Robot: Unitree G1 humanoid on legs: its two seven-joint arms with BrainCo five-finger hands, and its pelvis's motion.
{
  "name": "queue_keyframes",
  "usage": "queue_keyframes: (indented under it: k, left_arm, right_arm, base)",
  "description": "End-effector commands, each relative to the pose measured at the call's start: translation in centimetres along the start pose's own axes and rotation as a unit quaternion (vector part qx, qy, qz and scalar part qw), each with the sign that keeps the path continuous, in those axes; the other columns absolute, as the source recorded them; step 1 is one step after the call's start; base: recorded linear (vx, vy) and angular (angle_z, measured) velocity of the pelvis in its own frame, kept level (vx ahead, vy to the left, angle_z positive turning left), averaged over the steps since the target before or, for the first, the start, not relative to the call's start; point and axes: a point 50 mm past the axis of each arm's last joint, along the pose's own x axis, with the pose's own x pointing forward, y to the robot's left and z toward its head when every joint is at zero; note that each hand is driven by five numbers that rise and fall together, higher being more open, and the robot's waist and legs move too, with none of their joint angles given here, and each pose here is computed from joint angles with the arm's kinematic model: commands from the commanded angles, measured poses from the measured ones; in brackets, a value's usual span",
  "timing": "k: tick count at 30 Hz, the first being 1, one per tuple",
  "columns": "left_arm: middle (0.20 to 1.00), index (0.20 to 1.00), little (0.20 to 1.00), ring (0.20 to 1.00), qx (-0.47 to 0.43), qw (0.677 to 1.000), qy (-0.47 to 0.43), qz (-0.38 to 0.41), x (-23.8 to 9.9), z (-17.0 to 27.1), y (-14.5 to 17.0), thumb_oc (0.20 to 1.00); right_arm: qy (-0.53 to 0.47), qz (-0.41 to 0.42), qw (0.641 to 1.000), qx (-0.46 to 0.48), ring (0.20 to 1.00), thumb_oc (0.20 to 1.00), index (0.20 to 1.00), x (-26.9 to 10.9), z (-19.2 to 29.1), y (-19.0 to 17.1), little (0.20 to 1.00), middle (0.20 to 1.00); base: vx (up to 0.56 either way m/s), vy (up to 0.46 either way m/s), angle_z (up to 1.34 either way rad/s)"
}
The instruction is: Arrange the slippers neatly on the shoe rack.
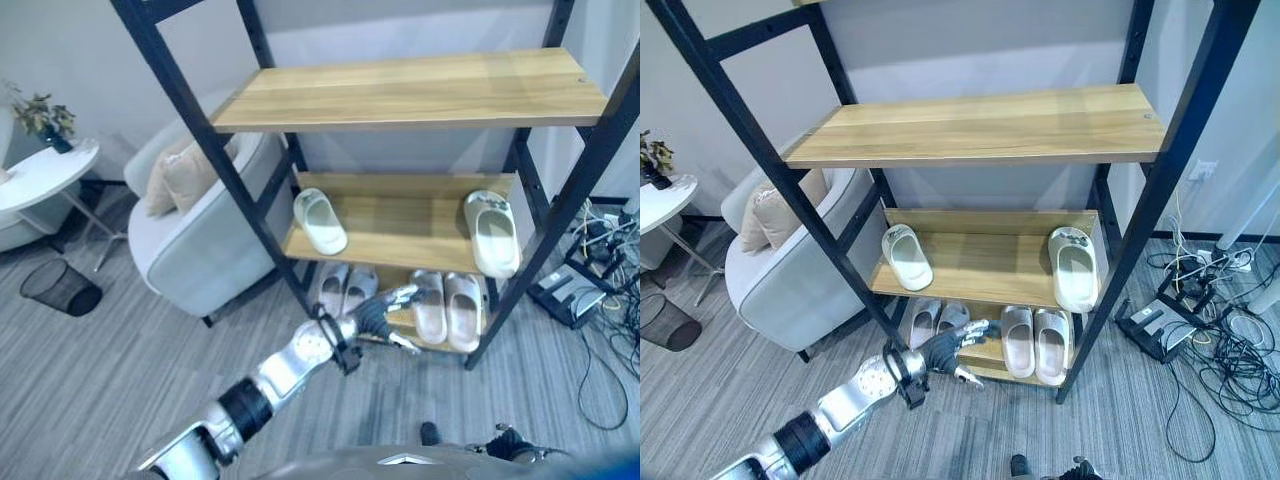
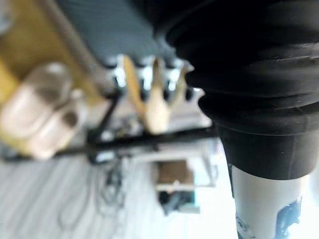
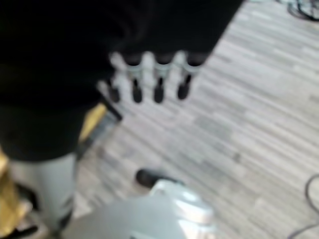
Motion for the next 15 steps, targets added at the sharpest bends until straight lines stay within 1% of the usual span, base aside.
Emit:
queue_keyframes:
  k: [1, 3, 4, 6, 9, 10, 12, 13, 15]
  left_arm:
    - [1.000, 1.000, 1.000, 1.000, 0.075, 0.996, -0.031, 0.041, -0.2, 0.7, 1.2, 1.000]
    - [1.000, 1.000, 1.000, 1.000, 0.111, 0.991, -0.044, 0.056, 0.8, 1.6, 1.6, 1.000]
    - [1.000, 1.000, 1.000, 1.000, 0.144, 0.986, -0.051, 0.071, 1.5, 2.2, 2.2, 1.000]
    - [1.000, 1.000, 1.000, 1.000, 0.219, 0.967, -0.045, 0.124, 2.8, 2.9, 4.3, 1.000]
    - [1.000, 1.000, 1.000, 1.000, 0.249, 0.952, -0.020, 0.176, 3.3, 2.5, 6.2, 1.000]
    - [1.000, 1.000, 1.000, 1.000, 0.265, 0.941, -0.011, 0.212, 3.3, 2.7, 7.7, 1.000]
    - [1.000, 1.000, 1.000, 1.000, 0.272, 0.930, 0.000, 0.248, 3.3, 2.9, 9.1, 1.000]
    - [1.000, 1.000, 1.000, 1.000, 0.299, 0.913, 0.013, 0.279, 3.5, 3.3, 10.7, 1.000]
    - [1.000, 1.000, 1.000, 1.000, 0.315, 0.900, 0.023, 0.300, 3.5, 3.7, 12.0, 1.000]
  right_arm:
    - [-0.030, -0.007, 0.999, 0.027, 1.000, 1.000, 1.000, 0.0, 2.4, 0.8, 1.000, 1.000]
    - [-0.037, -0.013, 0.999, 0.030, 1.000, 1.000, 1.000, 0.0, 3.0, 0.8, 1.000, 1.000]
    - [-0.036, -0.016, 0.999, 0.033, 1.000, 1.000, 1.000, 0.0, 3.0, 0.9, 1.000, 1.000]
    - [-0.044, -0.028, 0.998, 0.034, 1.000, 1.000, 1.000, 0.0, 3.6, 0.6, 1.000, 1.000]
    - [-0.049, -0.043, 0.997, 0.043, 1.000, 1.000, 1.000, 0.1, 4.2, 0.0, 1.000, 1.000]
    - [-0.048, -0.051, 0.996, 0.048, 1.000, 1.000, 1.000, 0.2, 4.4, -0.4, 1.000, 1.000]
    - [-0.047, -0.059, 0.996, 0.053, 1.000, 1.000, 1.000, 0.2, 4.6, -0.7, 1.000, 1.000]
    - [-0.049, -0.069, 0.995, 0.056, 1.000, 1.000, 1.000, 0.3, 5.0, -1.2, 1.000, 1.000]
    - [-0.050, -0.077, 0.994, 0.059, 1.000, 1.000, 1.000, 0.4, 5.3, -1.7, 1.000, 1.000]
  base:
    - [0.06, -0.037, 0.01]
    - [0.04, -0.020, 0.03]
    - [0.05, -0.048, 0.10]
    - [0.06, -0.054, 0.02]
    - [-0.01, -0.021, -0.09]
    - [-0.04, -0.012, -0.12]
    - [-0.04, -0.015, -0.18]
    - [-0.06, -0.011, -0.16]
    - [-0.05, -0.011, -0.03]
